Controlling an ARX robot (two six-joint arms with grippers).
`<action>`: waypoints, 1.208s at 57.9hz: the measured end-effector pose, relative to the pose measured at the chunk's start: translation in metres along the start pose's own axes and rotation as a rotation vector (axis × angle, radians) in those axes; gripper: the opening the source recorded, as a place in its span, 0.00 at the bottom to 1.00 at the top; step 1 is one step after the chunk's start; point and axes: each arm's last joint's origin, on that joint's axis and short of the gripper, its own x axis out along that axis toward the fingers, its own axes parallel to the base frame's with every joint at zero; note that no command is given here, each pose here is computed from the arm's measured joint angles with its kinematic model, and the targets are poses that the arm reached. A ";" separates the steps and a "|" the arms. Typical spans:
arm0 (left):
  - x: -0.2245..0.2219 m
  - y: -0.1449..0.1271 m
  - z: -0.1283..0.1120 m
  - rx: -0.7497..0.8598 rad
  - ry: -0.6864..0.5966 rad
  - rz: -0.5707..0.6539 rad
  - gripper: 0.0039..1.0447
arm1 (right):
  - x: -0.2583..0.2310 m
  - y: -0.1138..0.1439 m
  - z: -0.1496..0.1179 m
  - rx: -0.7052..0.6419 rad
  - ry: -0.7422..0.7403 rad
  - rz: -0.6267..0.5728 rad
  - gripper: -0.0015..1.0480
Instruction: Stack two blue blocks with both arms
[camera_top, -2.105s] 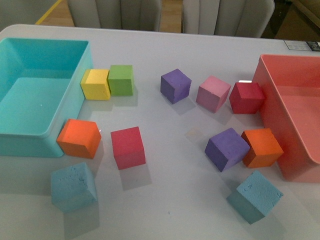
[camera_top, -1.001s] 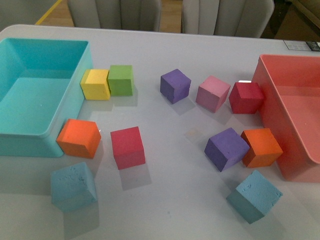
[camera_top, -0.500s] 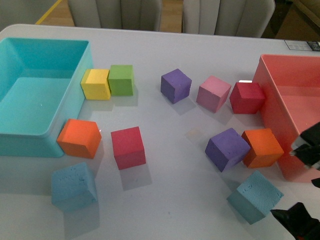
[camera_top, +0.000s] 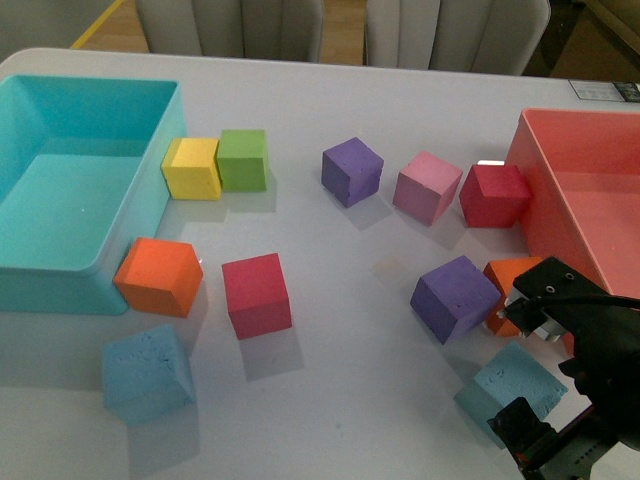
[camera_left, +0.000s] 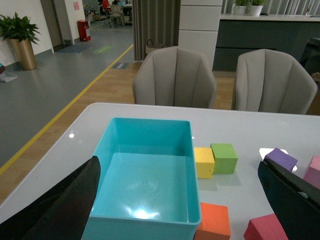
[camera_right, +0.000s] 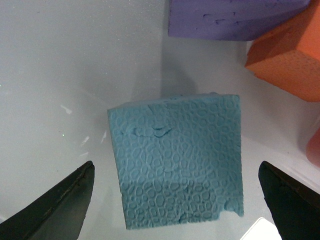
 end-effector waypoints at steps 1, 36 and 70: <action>0.000 0.000 0.000 0.000 0.000 0.000 0.92 | 0.002 0.000 0.000 -0.002 0.003 -0.001 0.91; 0.000 0.000 0.000 0.000 0.000 0.000 0.92 | 0.027 0.010 -0.004 -0.042 0.053 -0.007 0.74; 0.000 0.000 0.000 0.000 0.000 0.000 0.92 | -0.052 0.011 0.041 -0.089 -0.159 0.067 0.40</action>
